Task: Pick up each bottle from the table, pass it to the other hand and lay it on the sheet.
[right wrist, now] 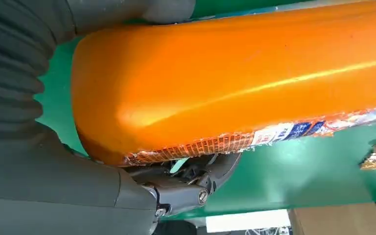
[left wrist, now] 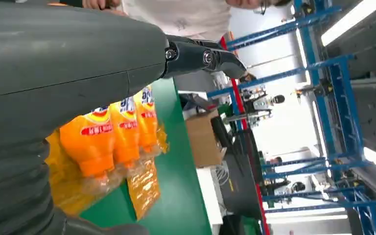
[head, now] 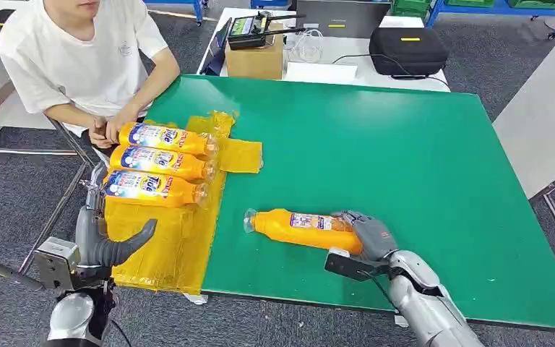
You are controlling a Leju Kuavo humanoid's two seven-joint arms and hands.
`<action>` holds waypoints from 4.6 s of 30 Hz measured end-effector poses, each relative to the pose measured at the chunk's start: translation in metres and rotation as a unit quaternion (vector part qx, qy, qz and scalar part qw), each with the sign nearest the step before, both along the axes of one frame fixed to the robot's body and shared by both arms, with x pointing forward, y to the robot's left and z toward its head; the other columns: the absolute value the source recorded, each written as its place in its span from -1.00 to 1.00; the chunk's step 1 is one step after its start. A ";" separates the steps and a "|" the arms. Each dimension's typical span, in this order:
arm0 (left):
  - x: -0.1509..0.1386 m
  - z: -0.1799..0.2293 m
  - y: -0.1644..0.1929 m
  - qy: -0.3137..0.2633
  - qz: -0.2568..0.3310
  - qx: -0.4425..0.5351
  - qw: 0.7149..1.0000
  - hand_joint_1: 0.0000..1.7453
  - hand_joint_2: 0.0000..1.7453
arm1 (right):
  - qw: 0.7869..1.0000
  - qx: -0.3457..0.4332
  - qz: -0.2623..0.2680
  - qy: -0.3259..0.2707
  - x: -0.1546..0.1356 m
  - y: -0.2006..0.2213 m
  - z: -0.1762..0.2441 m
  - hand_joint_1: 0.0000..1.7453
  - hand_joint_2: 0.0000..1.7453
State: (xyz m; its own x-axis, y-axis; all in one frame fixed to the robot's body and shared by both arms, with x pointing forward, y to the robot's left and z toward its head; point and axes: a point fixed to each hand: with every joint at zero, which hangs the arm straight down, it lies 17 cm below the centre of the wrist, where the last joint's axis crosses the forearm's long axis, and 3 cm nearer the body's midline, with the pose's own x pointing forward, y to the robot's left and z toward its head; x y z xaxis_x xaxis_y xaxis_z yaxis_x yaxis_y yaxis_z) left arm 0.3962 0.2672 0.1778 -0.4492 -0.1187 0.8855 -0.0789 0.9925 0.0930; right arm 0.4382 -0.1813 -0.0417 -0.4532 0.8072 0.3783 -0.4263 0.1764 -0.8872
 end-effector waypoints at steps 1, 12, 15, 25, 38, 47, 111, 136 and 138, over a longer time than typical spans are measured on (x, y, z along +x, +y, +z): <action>-0.002 -0.002 -0.003 0.002 -0.004 0.001 1.000 -1.00 1.00 | 1.000 0.016 0.000 0.006 -0.001 0.003 0.001 1.00 1.00; -0.029 -0.012 -0.044 0.017 -0.049 -0.019 0.998 -1.00 1.00 | 0.977 0.209 -0.030 0.004 -0.034 0.052 0.033 1.00 1.00; -0.031 -0.017 -0.050 0.039 -0.042 -0.071 0.996 -1.00 1.00 | 0.959 0.278 -0.049 -0.024 -0.042 0.064 0.060 1.00 1.00; -0.037 -0.024 -0.087 0.067 -0.041 -0.166 0.983 -1.00 1.00 | 0.902 0.408 -0.090 -0.109 -0.043 0.077 0.149 1.00 1.00; -0.067 -0.015 -0.166 0.076 -0.214 -0.288 0.930 -1.00 1.00 | 0.851 0.519 -0.012 -0.076 -0.072 0.155 0.208 1.00 1.00; -0.072 0.001 -0.191 0.073 -0.277 -0.293 0.912 -1.00 1.00 | 0.848 0.520 0.093 -0.038 -0.112 0.228 0.212 1.00 1.00; 0.011 -0.158 -0.088 0.082 -0.108 0.527 0.839 1.00 1.00 | 0.817 0.560 -0.102 -0.099 -0.114 0.142 0.179 -1.00 -1.00; 0.048 -0.222 -0.029 0.293 -0.295 0.557 0.719 -1.00 1.00 | 0.817 0.561 -0.118 -0.063 -0.104 0.137 0.155 -1.00 -1.00; 0.043 -0.209 -0.035 0.299 -0.333 0.495 0.745 -1.00 1.00 | 0.816 0.561 -0.121 -0.066 -0.101 0.136 0.156 -1.00 -1.00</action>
State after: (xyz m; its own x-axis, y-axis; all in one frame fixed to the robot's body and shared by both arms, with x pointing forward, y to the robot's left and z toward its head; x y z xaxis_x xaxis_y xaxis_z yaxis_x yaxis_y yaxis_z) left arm 0.4396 0.2320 -0.0316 -0.2610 -0.7730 0.5782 0.7489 0.2159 0.6265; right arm 0.3375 -0.0457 0.1144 -0.4281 0.0573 0.9019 -0.1727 0.9744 -0.1439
